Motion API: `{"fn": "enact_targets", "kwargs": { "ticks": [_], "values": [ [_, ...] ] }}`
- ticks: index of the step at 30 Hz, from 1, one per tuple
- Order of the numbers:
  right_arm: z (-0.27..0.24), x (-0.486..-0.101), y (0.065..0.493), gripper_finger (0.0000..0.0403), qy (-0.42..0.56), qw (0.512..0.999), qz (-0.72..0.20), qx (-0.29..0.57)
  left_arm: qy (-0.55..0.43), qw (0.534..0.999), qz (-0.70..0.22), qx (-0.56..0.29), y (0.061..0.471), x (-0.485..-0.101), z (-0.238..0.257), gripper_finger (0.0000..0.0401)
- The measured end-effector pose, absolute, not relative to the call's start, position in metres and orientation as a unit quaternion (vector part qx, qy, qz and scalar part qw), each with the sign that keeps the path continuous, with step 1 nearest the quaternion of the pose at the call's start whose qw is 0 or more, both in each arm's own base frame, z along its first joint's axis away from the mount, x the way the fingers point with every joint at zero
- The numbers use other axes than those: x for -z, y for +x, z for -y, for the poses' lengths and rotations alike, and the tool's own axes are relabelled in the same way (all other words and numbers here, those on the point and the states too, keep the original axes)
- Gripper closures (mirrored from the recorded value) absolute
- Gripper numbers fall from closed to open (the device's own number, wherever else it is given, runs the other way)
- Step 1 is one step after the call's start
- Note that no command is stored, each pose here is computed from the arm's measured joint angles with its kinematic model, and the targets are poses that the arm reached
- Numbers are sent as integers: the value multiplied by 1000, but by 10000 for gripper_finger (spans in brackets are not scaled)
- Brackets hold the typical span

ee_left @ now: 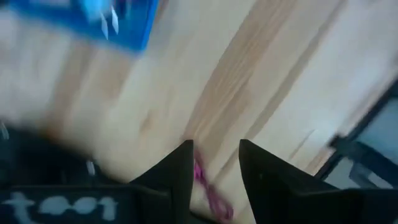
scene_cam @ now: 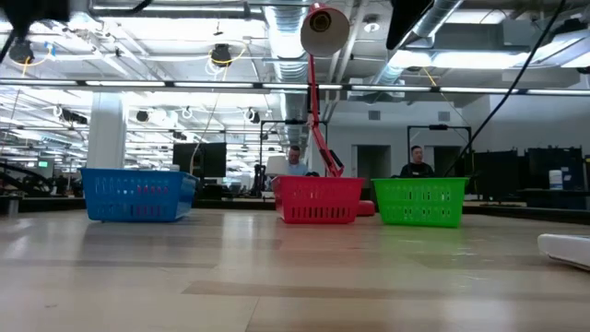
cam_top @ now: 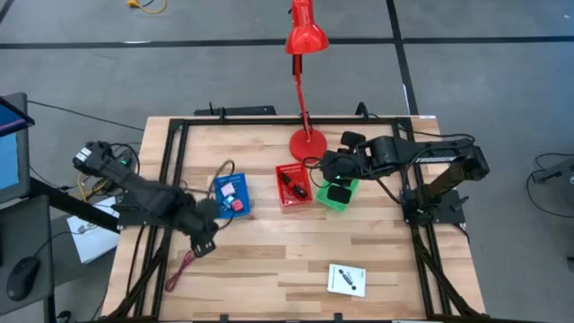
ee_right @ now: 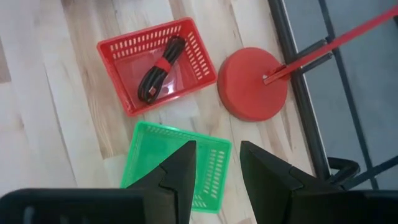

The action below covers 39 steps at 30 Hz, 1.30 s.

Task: Pick and place items into bin
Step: Put the purple charger cable into the red bin

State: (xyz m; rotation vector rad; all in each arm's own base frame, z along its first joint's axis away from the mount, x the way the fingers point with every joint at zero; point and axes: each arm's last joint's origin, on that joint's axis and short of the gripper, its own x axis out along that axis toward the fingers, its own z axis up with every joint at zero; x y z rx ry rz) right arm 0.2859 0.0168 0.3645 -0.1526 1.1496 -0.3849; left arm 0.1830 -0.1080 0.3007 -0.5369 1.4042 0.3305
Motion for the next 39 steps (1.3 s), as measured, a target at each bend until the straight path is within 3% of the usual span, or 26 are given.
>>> {"fn": "enact_targets", "kwargs": {
  "ticks": [7, 13, 22, 32, 39],
  "values": [
    [-17, -365, 287, 285, -70, 822, -536, 181, -296, 598, -718, -198, 163, -235, 125, 257],
    [-16, -367, 292, 285, -77, 836, -515, 174, -287, 638, -706, -111, 162, -201, 142, 239],
    [-16, -368, 294, 285, -81, 841, -507, 170, -301, 604, -717, -176, 143, -177, 142, 238],
    [-16, -368, 294, 285, -81, 841, -507, 170, -308, 596, -719, -183, 132, -173, 152, 238],
    [-17, -368, 294, 285, -81, 841, -507, 169, -326, 639, -675, -174, 128, -173, 166, 238]
  ]
}}
